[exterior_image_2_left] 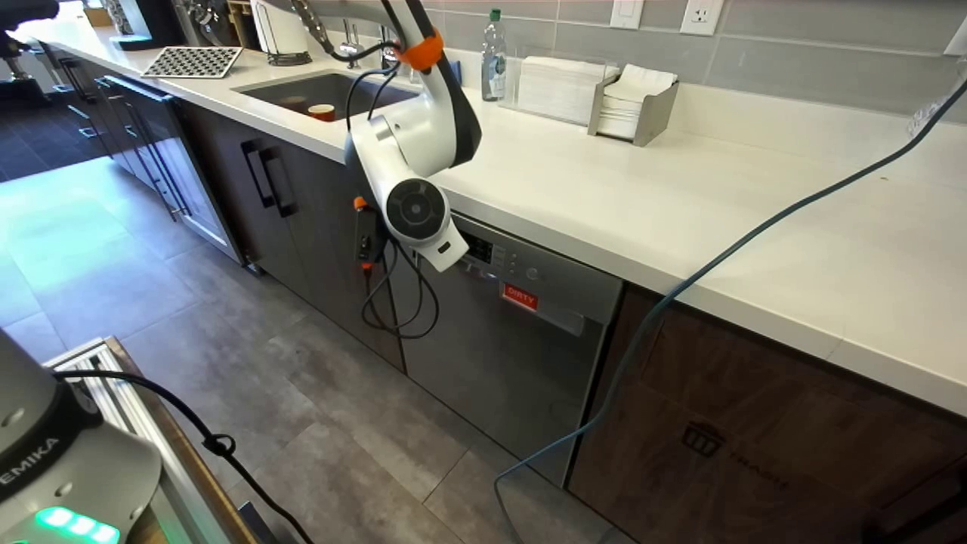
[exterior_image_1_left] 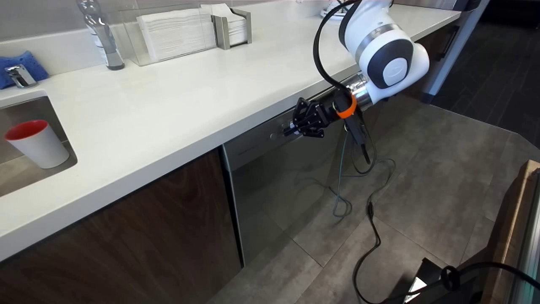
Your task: Press a button on the washing machine
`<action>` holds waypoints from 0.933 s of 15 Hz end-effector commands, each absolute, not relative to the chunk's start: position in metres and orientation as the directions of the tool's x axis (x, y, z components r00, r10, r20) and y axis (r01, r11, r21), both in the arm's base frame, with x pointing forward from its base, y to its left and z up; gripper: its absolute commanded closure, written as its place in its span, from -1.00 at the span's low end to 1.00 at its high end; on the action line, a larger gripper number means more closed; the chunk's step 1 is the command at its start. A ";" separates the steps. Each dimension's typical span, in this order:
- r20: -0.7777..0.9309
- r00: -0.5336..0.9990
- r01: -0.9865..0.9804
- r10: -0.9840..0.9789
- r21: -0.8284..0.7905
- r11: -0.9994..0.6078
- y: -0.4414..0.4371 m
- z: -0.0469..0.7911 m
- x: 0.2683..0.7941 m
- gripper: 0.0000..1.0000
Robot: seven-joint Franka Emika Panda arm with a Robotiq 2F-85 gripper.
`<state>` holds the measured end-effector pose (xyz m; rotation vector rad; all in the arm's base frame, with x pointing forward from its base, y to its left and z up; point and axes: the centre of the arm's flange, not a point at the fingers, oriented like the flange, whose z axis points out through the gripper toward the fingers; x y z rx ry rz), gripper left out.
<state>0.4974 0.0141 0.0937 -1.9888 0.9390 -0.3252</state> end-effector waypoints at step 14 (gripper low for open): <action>-0.149 0.591 -0.493 -0.792 -0.844 -0.209 0.022 0.091 0.513 1.00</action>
